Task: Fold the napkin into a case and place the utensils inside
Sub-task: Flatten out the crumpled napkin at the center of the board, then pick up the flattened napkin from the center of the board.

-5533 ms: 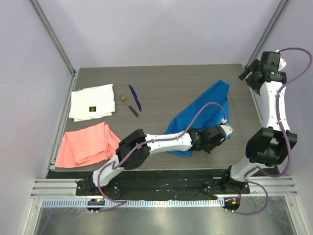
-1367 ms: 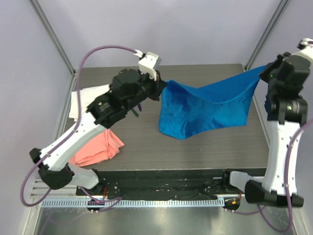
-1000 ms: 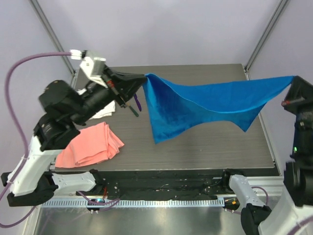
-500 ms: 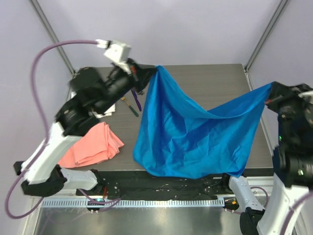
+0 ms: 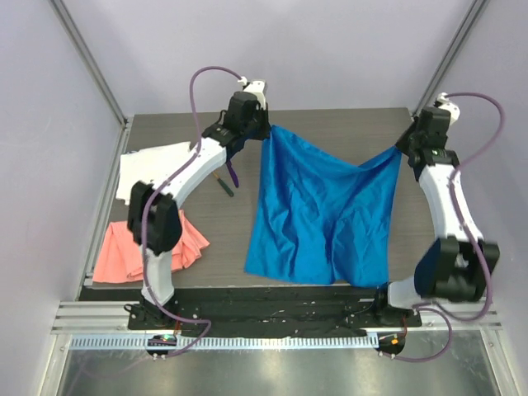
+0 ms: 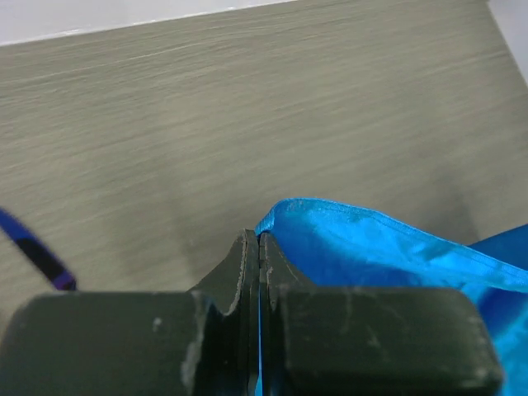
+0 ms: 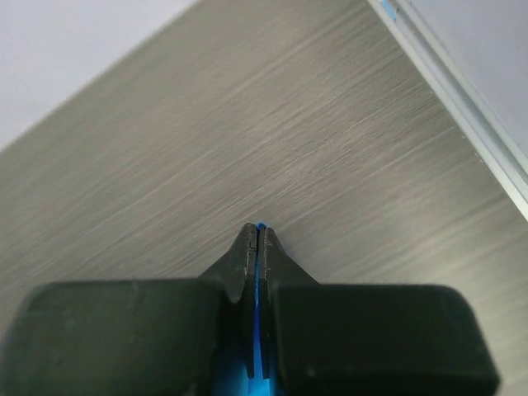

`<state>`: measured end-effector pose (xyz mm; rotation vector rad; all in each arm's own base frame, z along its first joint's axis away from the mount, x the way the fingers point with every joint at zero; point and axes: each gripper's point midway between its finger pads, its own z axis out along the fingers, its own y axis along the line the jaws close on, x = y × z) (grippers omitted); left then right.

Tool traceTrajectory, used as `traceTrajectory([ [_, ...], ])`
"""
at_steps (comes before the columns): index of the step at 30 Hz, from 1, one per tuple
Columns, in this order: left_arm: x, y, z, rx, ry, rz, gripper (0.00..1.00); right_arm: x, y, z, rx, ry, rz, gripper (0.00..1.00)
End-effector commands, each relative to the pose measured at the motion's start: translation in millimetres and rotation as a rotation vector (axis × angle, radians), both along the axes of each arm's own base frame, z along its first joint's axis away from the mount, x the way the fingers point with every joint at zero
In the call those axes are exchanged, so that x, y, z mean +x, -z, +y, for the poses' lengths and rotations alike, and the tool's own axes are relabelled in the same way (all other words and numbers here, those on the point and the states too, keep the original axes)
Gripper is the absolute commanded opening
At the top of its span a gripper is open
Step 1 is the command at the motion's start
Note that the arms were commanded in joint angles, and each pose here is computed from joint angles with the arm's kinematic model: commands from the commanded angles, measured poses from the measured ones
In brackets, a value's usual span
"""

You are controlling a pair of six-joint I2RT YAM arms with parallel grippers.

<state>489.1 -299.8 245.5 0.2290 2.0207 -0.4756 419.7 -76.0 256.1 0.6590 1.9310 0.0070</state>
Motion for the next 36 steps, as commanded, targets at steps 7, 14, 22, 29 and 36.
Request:
traceTrajectory([
  [7,127.5,14.9,-16.0,-0.261,0.022,-0.173,0.0,137.2,57.1,-27.2,-0.079,-0.027,-0.029,0.01],
  [14,178.4,39.2,-1.8,-0.356,-0.048,-0.238,0.0,188.5,88.4,-39.3,-0.085,-0.019,-0.038,0.11],
  [22,221.1,17.1,61.2,-0.218,-0.354,-0.368,0.61,243.0,65.2,-56.2,-0.042,0.002,-0.055,0.69],
  [29,175.7,-23.8,76.0,-0.203,-0.343,-0.308,0.85,184.7,43.8,-26.7,0.026,-0.066,0.055,0.83],
  [36,90.9,18.5,17.6,-0.251,-0.121,-0.017,0.54,94.8,65.6,20.9,0.123,-0.063,0.228,0.84],
])
